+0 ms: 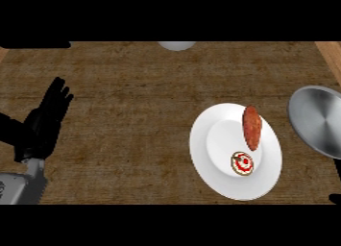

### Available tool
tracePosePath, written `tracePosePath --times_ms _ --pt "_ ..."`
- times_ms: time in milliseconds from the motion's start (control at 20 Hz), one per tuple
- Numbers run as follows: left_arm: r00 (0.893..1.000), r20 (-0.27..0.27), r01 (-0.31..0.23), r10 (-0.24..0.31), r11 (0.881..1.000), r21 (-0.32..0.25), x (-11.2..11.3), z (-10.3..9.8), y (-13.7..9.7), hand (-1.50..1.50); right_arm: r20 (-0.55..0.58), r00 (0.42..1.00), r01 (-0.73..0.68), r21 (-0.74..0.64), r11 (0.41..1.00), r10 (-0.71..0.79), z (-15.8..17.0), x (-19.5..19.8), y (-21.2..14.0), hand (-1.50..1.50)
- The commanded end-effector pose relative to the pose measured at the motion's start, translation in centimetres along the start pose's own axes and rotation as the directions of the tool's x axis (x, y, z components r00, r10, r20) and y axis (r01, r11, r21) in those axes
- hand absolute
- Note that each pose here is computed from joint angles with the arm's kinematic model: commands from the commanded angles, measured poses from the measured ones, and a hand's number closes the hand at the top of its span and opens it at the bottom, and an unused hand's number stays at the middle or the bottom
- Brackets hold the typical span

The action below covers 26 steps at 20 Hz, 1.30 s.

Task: Pick the cupcake from the plate and place it in the pan

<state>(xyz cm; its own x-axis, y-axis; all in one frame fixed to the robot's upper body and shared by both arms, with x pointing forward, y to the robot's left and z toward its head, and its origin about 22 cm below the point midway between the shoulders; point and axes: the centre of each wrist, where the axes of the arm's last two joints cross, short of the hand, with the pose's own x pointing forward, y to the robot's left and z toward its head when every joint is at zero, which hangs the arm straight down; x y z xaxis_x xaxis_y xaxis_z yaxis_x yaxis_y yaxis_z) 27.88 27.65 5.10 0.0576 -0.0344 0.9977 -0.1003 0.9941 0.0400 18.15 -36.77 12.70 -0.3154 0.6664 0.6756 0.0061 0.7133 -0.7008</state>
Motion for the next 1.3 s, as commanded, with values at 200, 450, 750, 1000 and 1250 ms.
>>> tracePosePath --times_ms 200,450,750,1000,1250 --pt "1.000 0.018 -0.001 0.001 1.000 -0.016 1.1 0.0 -0.9 0.00 -0.036 0.957 -0.275 0.212 0.938 0.288 -3.7 5.8 -0.3 -1.50" --pt "1.000 0.010 0.003 -0.003 1.000 -0.026 1.1 -0.9 0.1 0.00 -0.051 0.918 -0.352 0.357 0.865 0.394 -6.5 7.7 2.6 -1.50" --pt "1.000 0.006 -0.002 0.002 1.000 -0.024 0.8 0.2 -0.3 0.00 -0.087 0.846 -0.346 0.660 0.667 0.526 -7.8 6.6 3.3 -1.50" --pt "1.000 0.009 -0.006 0.006 1.000 -0.015 0.3 1.4 -1.8 0.00 -0.035 0.842 -0.372 0.685 0.626 0.538 -7.4 9.8 7.1 -1.50" --pt "1.000 0.007 -0.002 0.002 1.000 -0.005 0.7 1.4 -0.4 0.00 0.008 0.752 -0.492 0.671 0.555 0.659 -6.3 11.4 8.7 -1.50"
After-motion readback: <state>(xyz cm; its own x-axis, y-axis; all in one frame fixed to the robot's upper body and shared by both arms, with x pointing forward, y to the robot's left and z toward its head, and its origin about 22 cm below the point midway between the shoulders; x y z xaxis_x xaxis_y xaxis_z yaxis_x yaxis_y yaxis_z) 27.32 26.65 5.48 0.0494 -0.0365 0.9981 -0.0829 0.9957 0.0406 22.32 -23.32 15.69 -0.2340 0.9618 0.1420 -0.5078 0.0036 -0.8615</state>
